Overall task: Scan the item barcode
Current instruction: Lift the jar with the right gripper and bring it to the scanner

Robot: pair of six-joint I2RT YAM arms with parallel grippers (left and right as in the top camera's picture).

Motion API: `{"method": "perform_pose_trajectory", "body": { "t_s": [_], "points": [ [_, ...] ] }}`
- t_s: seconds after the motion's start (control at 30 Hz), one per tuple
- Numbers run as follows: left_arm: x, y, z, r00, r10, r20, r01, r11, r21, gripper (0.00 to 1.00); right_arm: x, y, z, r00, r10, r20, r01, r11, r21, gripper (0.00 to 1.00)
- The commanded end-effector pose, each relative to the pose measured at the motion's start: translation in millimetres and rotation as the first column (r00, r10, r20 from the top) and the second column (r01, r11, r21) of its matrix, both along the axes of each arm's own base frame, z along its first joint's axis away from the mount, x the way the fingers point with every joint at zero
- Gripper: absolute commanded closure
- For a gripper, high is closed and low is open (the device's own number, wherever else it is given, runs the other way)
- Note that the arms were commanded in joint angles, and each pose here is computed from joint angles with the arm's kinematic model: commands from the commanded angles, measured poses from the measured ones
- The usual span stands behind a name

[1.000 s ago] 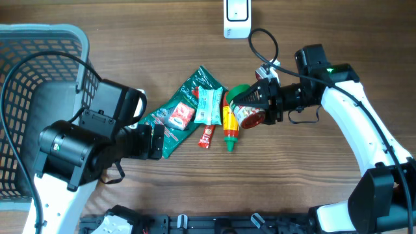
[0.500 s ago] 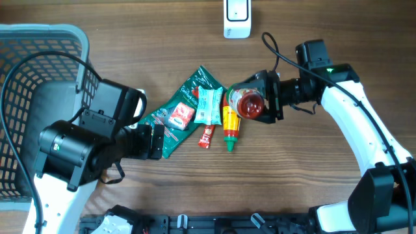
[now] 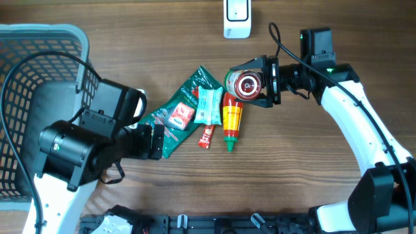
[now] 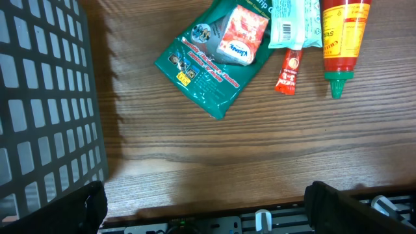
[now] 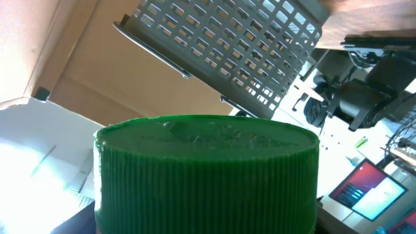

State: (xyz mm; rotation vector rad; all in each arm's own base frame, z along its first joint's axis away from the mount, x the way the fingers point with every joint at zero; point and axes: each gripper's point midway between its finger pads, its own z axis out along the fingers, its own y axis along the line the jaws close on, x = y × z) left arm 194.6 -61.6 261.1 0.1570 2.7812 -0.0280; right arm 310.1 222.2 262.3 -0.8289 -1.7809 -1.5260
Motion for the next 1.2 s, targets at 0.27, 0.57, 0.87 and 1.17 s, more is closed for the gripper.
{"method": "perform_pose_trajectory", "body": {
  "t_s": [0.27,0.57,0.87,1.17],
  "points": [
    [-1,-1,2,1.0,0.01,0.008,-0.009,1.0,-0.019,0.0,40,-4,-4,0.714,0.018,0.7,0.087,0.99,-0.114,0.71],
    [-1,-1,2,1.0,0.01,0.008,-0.009,1.0,-0.019,0.0,110,-48,-42,0.395,0.231,0.889,0.445,0.798,-0.405,0.61],
    [-1,-1,2,1.0,0.01,0.008,-0.009,1.0,-0.019,0.0,174,-76,-60,0.311,0.289,0.905,0.677,0.601,-0.424,0.61],
    [-1,-1,2,1.0,0.01,0.008,-0.009,1.0,-0.019,0.0,261,-49,-117,0.317,0.226,0.921,0.67,0.634,-0.387,0.62]
  ]
}}
